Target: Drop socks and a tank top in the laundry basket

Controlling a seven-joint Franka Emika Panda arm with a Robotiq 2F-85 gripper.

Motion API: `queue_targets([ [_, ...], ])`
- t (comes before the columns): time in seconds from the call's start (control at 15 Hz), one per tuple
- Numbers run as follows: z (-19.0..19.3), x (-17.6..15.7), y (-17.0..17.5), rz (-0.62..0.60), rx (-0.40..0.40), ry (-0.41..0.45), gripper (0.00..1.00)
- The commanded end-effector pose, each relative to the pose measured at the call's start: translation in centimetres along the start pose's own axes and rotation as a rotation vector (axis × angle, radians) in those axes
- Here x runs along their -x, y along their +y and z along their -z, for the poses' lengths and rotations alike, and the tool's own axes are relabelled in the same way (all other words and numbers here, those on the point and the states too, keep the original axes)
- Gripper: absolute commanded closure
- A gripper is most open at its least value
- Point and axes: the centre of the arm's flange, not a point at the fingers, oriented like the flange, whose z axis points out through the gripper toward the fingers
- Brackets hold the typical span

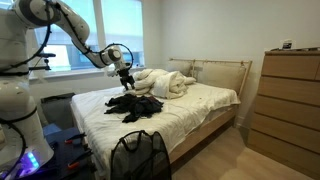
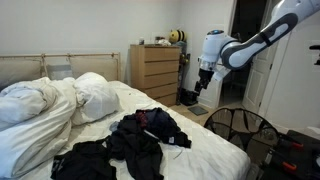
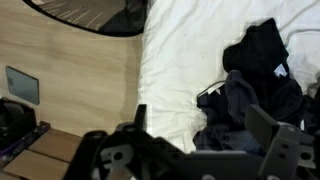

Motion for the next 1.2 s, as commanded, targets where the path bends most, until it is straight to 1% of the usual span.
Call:
queue_targets([
  [0.0, -3.8, -5.7, -3.4, -0.005, 0.022, 0.059, 0.00],
  [0.13, -5.6, -8.7, -4.9, -0.022, 0.025, 0.085, 0.00],
  [0.33, -7.3, -12.8, -6.6, -0.031, 0.014, 0.108, 0.00],
  [0.53, -7.7, -16.3, -8.3, -0.019, 0.013, 0.151, 0.00],
  [0.67, -7.2, -18.4, -9.6, -0.018, -0.012, 0.174, 0.00],
  [0.87, -6.4, -20.9, -11.8, -0.026, -0.072, 0.181, 0.00],
  [1.0, -6.6, -22.0, -13.6, -0.034, -0.096, 0.181, 0.00],
  [1.13, -7.3, -22.6, -15.5, -0.042, -0.102, 0.177, 0.00],
])
